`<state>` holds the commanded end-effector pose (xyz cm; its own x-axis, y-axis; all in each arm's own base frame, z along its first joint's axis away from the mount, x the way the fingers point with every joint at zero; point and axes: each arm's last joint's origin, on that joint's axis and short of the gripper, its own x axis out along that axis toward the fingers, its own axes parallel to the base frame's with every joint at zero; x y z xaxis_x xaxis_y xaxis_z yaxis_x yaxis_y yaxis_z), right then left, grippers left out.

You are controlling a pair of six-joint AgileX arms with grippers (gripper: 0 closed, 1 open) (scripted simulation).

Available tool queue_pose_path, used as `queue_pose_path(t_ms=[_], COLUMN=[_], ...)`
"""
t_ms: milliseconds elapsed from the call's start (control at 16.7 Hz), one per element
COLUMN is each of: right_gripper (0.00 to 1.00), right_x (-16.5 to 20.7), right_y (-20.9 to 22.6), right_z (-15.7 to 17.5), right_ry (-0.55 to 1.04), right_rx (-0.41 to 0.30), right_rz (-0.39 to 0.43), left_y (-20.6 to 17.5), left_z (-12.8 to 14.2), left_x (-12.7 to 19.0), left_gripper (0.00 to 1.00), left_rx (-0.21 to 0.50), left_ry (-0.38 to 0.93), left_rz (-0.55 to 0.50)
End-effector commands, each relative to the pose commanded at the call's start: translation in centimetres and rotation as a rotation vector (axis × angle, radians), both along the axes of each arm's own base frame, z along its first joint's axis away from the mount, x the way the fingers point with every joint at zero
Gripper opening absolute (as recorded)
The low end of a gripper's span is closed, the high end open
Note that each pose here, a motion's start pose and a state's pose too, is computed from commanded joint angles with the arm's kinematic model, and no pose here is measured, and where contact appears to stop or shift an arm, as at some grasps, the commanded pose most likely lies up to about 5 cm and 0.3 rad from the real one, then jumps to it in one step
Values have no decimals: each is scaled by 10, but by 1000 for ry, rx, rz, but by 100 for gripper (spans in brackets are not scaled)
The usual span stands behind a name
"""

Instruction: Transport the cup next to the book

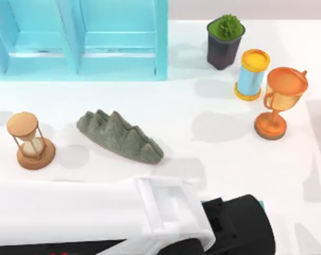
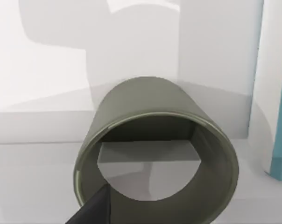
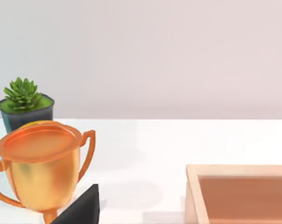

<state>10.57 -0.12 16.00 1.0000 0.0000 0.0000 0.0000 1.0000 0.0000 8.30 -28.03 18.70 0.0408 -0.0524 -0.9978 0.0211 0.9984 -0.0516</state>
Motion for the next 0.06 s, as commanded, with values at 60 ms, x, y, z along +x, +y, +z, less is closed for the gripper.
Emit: queue_pose_path(t_ms=[60], right_gripper=[100], right_x=[0], right_y=[0], right_z=[0], right_ry=[0], right_rx=[0], right_rz=[0], left_y=[0], left_z=[0], left_x=[0], left_gripper=[100], left_rx=[0], left_ry=[0], left_rz=[0])
